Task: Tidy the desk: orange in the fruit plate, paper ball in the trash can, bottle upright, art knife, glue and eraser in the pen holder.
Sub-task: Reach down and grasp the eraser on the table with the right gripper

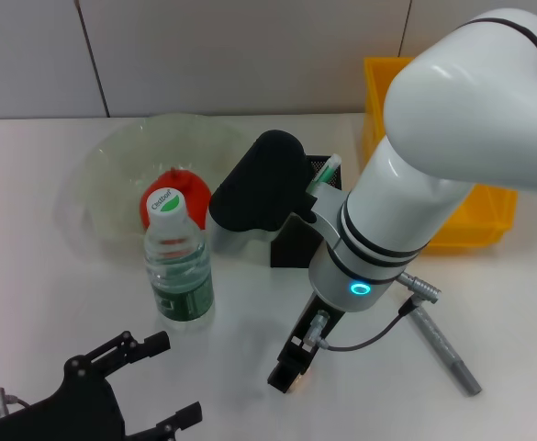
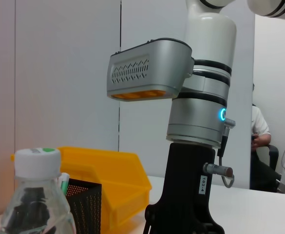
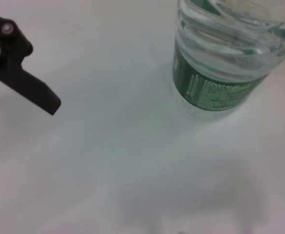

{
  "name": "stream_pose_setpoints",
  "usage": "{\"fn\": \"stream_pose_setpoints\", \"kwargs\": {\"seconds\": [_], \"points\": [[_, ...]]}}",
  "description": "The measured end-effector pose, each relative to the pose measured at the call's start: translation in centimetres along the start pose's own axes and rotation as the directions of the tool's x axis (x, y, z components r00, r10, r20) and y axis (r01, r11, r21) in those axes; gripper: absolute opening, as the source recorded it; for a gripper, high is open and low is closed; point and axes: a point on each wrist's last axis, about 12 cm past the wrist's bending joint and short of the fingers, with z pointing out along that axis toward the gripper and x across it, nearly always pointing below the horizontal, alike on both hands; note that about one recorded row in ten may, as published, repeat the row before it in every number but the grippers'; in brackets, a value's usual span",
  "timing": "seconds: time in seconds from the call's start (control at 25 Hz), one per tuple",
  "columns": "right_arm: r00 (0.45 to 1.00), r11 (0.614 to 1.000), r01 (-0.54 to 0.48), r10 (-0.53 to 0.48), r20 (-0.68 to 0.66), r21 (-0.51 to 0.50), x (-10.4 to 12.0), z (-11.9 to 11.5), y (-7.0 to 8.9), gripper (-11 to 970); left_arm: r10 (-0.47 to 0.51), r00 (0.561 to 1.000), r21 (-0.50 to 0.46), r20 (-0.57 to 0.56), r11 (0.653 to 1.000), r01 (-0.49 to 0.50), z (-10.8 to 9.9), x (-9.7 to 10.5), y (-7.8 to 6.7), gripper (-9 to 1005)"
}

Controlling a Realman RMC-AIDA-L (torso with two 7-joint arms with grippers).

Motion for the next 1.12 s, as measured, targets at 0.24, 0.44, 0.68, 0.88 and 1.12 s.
{"fn": "stream_pose_setpoints", "kwargs": {"seconds": [0.24, 0.44, 0.68, 0.88, 1.12], "points": [[1.000, 1.000, 0.003, -0.003, 0.005, -0.002, 0.02, -0.03, 0.06, 782, -0.001, 1.000, -0.003, 0.001, 1.000, 0.001, -0.01, 0.01, -0.02, 815], [1.000, 1.000, 0.004, -0.004, 0.007, -0.001, -0.03, -0.07, 0.04, 782, 0.000, 1.000, -0.003, 0.005, 1.000, 0.000, -0.26, -0.02, -0.18, 815], [1.000, 1.000, -0.001, 0.001, 0.008, -0.002, -0.02, -0.09, 0.01, 781, -0.002, 1.000, -0.003, 0.006, 1.000, 0.002, -0.31, -0.01, -0.23, 815], [1.000, 1.000, -0.005, 0.005, 0.007, -0.003, 0.04, -0.08, -0.04, 780, -0.004, 1.000, -0.002, 0.007, 1.000, 0.004, -0.34, 0.00, -0.29, 815], [1.000, 1.000, -0.015, 0.015, 0.007, -0.006, 0.24, -0.03, -0.21, 779, -0.003, 1.000, -0.002, 0.013, 1.000, 0.003, -0.34, -0.05, -0.32, 815]]}}
